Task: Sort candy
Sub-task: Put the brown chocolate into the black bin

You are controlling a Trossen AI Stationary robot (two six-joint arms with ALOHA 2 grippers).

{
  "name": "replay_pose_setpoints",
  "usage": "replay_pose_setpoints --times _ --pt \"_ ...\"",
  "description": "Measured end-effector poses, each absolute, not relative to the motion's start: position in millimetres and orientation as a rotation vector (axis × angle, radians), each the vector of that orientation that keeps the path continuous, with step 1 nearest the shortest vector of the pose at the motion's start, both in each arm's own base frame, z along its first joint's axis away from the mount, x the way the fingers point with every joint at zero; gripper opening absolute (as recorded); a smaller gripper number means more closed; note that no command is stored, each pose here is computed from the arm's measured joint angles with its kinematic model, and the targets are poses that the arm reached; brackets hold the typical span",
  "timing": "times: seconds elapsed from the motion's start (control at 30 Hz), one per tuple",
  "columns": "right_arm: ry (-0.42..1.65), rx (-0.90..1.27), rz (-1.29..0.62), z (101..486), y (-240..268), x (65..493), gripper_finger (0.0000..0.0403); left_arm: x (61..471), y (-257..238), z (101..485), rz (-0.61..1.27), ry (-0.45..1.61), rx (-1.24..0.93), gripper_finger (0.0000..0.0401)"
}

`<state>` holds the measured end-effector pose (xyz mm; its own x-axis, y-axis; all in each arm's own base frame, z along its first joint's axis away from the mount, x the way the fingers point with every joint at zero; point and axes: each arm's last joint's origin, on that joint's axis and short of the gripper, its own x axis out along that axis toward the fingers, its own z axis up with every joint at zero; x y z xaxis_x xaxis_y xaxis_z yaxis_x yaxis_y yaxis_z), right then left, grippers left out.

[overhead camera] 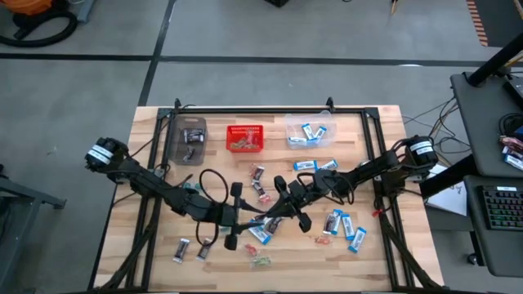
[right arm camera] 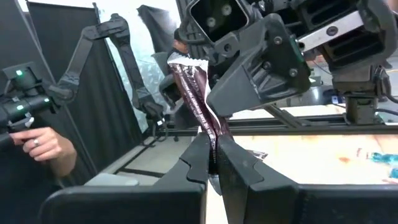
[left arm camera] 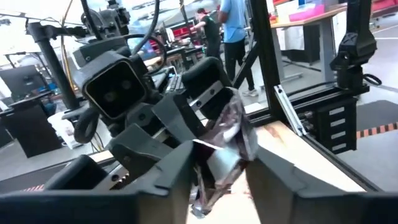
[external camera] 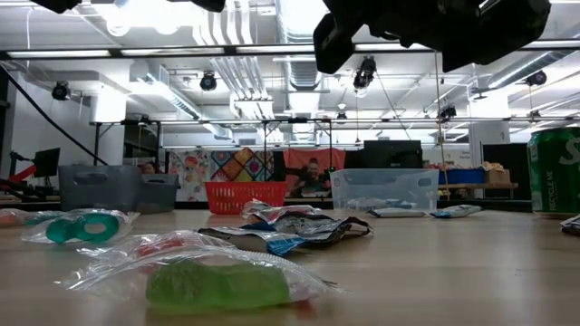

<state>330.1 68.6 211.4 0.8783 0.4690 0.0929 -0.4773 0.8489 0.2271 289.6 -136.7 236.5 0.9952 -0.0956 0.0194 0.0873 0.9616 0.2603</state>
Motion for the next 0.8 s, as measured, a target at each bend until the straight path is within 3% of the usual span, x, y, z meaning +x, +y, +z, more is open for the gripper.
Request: replay_pose_setpoints --times 0.2,0.37,0.5,0.7,0.8 --pt "-0.031 0.256 0.498 211 69 330 0.0022 289 -135 238 -0.086 -0.018 0.266 0.0012" --pt "-0.024 0.289 0.474 212 66 331 0.0082 285 -127 243 0.002 0.045 0.274 0.0019" --pt "0.000 0.299 0.334 214 59 330 0.0139 279 -116 259 0.132 0.205 0.304 0.0007" --pt "0.164 0.318 -0.064 215 47 323 0.0192 254 -72 272 0.646 0.618 0.356 0.0002" --pt "0.211 0.324 -0.149 216 45 319 0.0199 230 -36 270 0.920 0.797 0.218 0.0002"
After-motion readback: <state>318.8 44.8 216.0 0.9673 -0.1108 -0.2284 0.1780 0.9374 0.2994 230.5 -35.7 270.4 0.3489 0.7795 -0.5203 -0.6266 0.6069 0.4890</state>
